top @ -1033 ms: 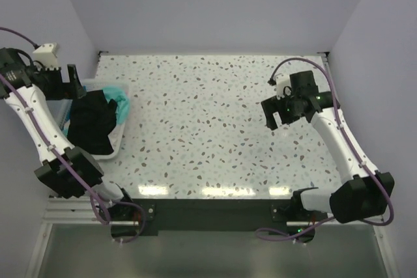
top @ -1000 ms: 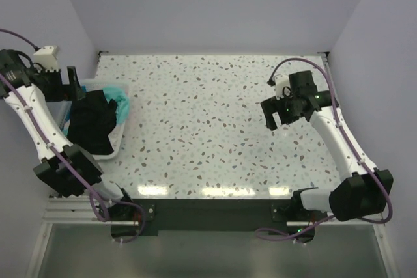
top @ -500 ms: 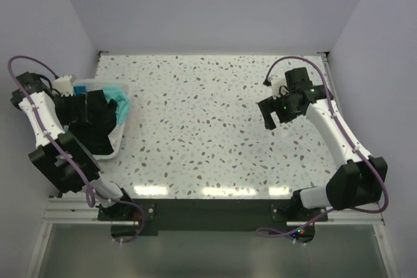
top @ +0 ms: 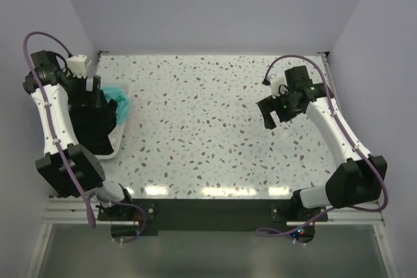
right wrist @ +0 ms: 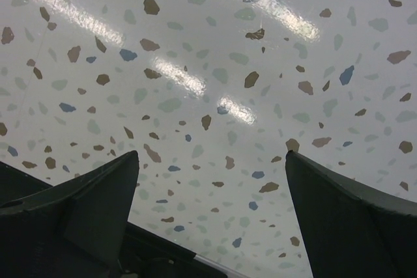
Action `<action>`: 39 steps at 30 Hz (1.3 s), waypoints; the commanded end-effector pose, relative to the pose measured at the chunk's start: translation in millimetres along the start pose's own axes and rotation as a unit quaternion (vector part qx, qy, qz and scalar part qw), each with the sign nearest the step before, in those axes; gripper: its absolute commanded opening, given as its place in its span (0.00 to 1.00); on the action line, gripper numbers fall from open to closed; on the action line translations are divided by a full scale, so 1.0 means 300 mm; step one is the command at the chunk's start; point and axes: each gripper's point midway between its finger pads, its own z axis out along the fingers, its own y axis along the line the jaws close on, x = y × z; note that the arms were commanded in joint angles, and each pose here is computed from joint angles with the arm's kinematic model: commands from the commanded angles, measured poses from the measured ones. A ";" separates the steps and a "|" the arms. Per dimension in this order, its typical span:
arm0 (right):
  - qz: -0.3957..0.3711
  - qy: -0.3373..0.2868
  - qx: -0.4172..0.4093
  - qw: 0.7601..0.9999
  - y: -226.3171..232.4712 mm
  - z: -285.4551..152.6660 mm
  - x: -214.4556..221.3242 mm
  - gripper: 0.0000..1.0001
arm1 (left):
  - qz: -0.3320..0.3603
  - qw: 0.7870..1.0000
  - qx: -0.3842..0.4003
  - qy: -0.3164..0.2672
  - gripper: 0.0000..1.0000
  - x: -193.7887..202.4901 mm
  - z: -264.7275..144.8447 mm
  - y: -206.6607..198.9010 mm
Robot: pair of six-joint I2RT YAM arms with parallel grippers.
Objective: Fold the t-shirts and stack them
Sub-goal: Grab the tshirt from the pile, then move the tshirt to the center of the board
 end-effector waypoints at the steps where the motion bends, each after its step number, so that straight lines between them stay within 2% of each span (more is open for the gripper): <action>1: -0.010 -0.016 -0.008 1.000 0.009 -0.038 -0.028 0.99 | -0.057 0.997 -0.053 0.020 1.00 0.058 0.020 0.121; 6: -0.019 -0.012 -0.004 1.000 0.005 -0.048 -0.019 0.99 | -0.074 0.992 -0.072 0.068 1.00 0.140 0.101 0.190; 13: -0.023 -0.006 -0.006 1.000 0.001 -0.042 -0.026 0.99 | -0.083 0.989 -0.065 0.107 1.00 0.220 0.219 0.200; 15: -0.025 -0.006 -0.005 1.000 -0.002 -0.043 -0.033 0.99 | -0.083 0.988 -0.060 0.111 0.93 0.227 0.235 0.196; 16: -0.025 -0.005 -0.005 1.000 -0.003 -0.041 -0.035 0.99 | -0.083 0.989 -0.058 0.111 0.88 0.226 0.235 0.195; 17: -0.025 -0.005 -0.004 1.000 -0.005 -0.037 -0.036 0.99 | -0.083 0.989 -0.057 0.109 0.72 0.219 0.231 0.195; 19: -0.026 -0.006 -0.004 1.000 -0.008 -0.038 -0.041 0.99 | -0.082 0.992 -0.042 0.088 0.51 0.180 0.212 0.177; 20: -0.026 -0.005 -0.004 1.000 -0.009 -0.035 -0.040 0.99 | -0.079 0.993 -0.040 0.074 0.33 0.153 0.181 0.163; 21: -0.025 -0.005 -0.004 1.000 -0.009 -0.036 -0.041 0.99 | -0.070 0.996 -0.036 0.047 0.24 0.093 0.148 0.154; 22: -0.025 -0.004 -0.004 1.000 -0.008 -0.035 -0.039 0.99 | -0.055 0.998 -0.030 0.031 0.08 0.052 0.124 0.127; 23: -0.026 -0.004 -0.005 1.000 -0.005 -0.034 -0.037 0.99 | -0.043 0.999 -0.028 0.006 0.00 0.005 0.071 0.099; 24: -0.025 -0.006 -0.003 1.000 -0.009 -0.038 -0.037 0.99 | -0.020 0.999 -0.022 -0.025 0.00 -0.075 0.024 0.060; 26: -0.024 -0.009 -0.002 1.000 -0.006 -0.039 -0.040 0.99 | 0.012 0.998 -0.003 -0.057 0.00 -0.153 -0.067 -0.022; 27: -0.023 -0.012 0.000 1.000 -0.007 -0.042 -0.042 0.99 | 0.044 0.996 0.026 -0.077 0.00 -0.209 -0.093 -0.114; 29: -0.017 -0.017 0.000 1.000 -0.008 -0.049 -0.050 0.99 | 0.080 0.987 0.038 -0.131 0.00 -0.316 -0.205 -0.208; 31: -0.009 -0.025 0.000 1.000 -0.012 -0.058 -0.060 0.99 | 0.126 0.972 0.083 -0.181 0.00 -0.414 -0.296 -0.377; 34: 0.002 -0.034 -0.001 0.999 -0.022 -0.072 -0.074 0.99 | 0.175 0.952 0.148 -0.205 0.00 -0.483 -0.355 -0.611; 35: 0.003 -0.037 0.000 0.999 -0.024 -0.077 -0.079 0.99 | 0.188 0.941 0.158 -0.232 0.00 -0.541 -0.404 -0.664; 39: 0.018 -0.049 0.012 0.999 -0.054 -0.100 -0.082 0.99 | 0.245 0.889 0.249 -0.296 0.00 -0.614 -0.553 -0.970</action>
